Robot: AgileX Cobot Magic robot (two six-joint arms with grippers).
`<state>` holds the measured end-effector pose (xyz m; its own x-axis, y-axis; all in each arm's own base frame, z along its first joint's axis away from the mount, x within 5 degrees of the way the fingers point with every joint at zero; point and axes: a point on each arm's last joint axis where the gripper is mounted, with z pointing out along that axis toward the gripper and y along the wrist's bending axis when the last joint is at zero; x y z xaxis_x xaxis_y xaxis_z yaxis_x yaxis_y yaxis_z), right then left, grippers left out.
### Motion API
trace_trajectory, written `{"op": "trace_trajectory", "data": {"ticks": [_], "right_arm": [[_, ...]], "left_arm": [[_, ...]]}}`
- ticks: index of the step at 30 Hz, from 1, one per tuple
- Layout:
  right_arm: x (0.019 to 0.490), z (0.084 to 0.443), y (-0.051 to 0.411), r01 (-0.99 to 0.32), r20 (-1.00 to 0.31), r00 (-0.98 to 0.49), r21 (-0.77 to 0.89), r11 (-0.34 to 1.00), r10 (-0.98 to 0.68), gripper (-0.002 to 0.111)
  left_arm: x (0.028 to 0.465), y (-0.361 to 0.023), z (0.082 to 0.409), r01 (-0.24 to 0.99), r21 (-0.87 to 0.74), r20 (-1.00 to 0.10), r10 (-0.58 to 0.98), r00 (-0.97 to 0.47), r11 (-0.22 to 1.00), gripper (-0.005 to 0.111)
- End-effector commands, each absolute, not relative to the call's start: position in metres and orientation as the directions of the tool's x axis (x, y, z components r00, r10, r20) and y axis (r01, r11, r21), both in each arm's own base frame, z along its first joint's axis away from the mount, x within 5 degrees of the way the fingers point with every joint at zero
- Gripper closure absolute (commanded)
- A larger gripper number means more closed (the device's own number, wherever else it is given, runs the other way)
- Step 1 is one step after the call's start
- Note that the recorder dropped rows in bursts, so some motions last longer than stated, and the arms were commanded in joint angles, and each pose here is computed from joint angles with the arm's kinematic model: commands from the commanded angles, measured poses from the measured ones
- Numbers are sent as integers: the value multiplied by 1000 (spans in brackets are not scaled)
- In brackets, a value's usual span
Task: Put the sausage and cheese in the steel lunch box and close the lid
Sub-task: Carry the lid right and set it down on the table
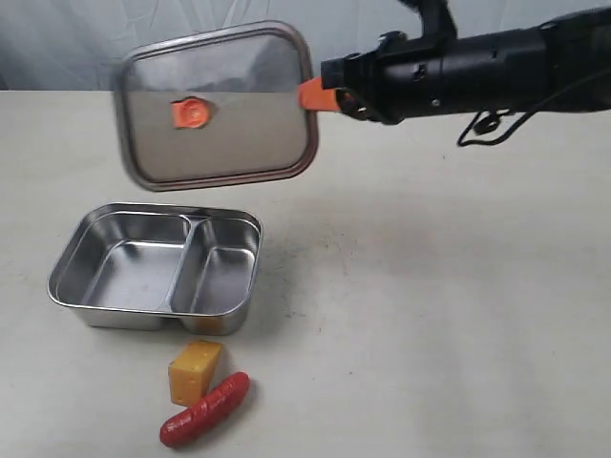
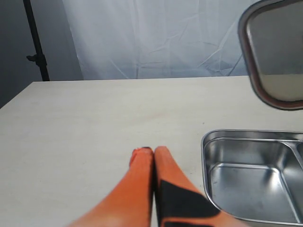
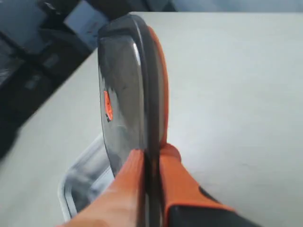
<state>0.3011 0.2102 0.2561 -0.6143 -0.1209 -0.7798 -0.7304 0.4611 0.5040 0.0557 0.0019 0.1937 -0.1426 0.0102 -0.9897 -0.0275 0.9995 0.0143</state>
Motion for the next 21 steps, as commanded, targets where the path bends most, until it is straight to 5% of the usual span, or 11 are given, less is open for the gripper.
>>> {"op": "trace_trajectory", "data": {"ticks": [1,5,13,21], "right_arm": [[309,280,174,-723,-854,-466,217,656,-231,109],[301,297,157,-729,-847,-348,-25,684,-402,109],[286,287,145,-817,-622,-246,-279,504,-744,109],[264,274,160,-868,-392,-202,-352,349,-898,109]], "left_arm": [[55,2,192,-34,15,-988,9,-151,999,107],[55,2,192,-34,15,-988,9,-151,999,107],[55,2,192,-34,15,-988,9,-151,999,107],[55,2,192,-34,15,-988,9,-151,999,107]]}}
